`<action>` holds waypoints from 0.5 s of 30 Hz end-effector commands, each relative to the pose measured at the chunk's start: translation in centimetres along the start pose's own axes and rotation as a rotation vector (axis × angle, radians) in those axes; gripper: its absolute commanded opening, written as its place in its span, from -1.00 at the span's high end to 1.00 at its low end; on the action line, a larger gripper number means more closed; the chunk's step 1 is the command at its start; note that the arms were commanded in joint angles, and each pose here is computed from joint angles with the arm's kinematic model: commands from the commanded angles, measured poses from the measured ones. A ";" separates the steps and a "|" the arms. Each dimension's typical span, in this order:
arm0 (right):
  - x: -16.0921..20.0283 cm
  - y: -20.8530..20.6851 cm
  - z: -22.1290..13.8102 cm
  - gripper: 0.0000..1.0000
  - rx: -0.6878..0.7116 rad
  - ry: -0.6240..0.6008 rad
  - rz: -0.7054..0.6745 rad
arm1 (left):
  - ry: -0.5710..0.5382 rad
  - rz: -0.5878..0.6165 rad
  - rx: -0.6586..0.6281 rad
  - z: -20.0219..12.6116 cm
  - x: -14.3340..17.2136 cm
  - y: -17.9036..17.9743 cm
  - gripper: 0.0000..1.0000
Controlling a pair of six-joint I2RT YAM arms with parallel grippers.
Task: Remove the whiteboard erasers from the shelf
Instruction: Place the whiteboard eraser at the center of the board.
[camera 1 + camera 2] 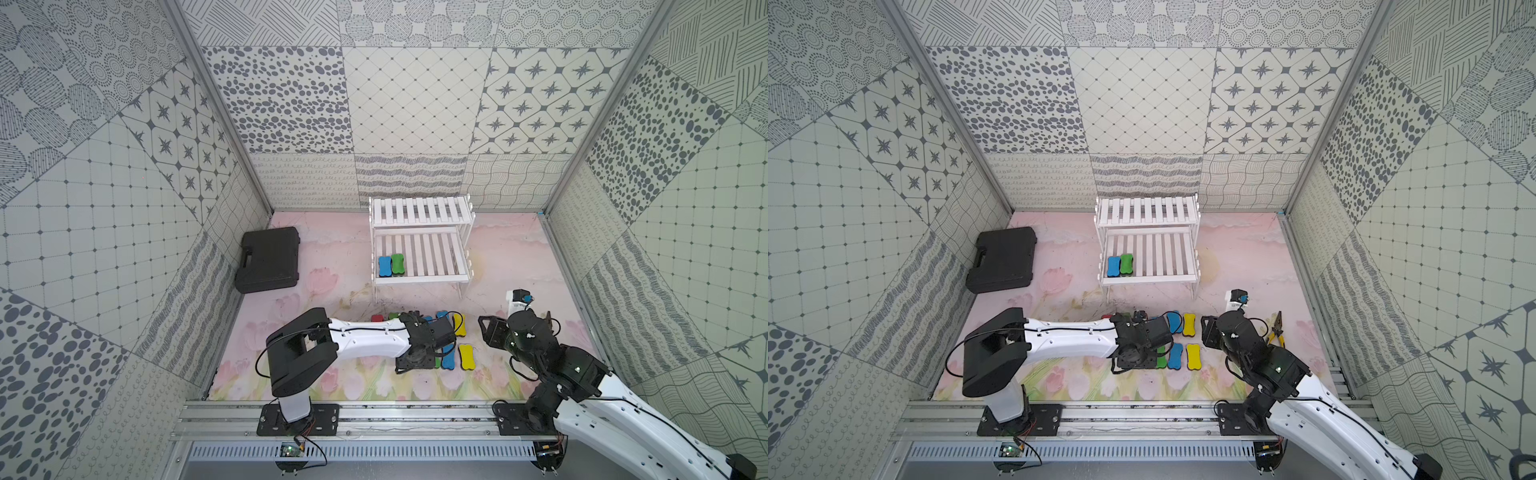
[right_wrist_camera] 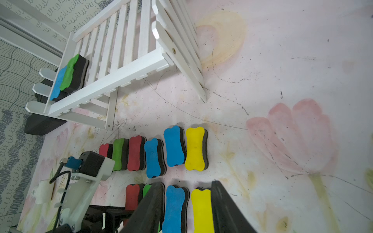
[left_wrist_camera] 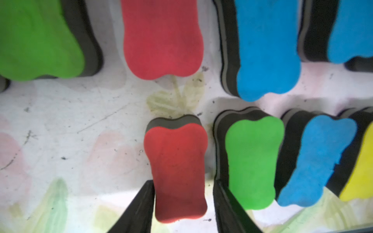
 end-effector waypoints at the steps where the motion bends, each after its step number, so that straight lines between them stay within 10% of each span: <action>1: -1.2 0.7 -1.0 0.09 -0.032 -0.046 0.019 | 0.022 0.016 -0.005 -0.6 0.0 0.3 -0.16; 15: -1.2 0.9 -1.1 0.06 -0.045 -0.038 0.020 | -0.229 0.091 0.023 -10.9 -2.2 3.3 -0.35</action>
Point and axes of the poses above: each gripper's point midway between its finger pads, its own z axis out along the fingers, its own y axis along the line the jaws close on, x = y × z, the point moved 8 cm from there along -z, back along the fingers, and after that the axes turned 6 degrees about z, right-handed, at the moved point
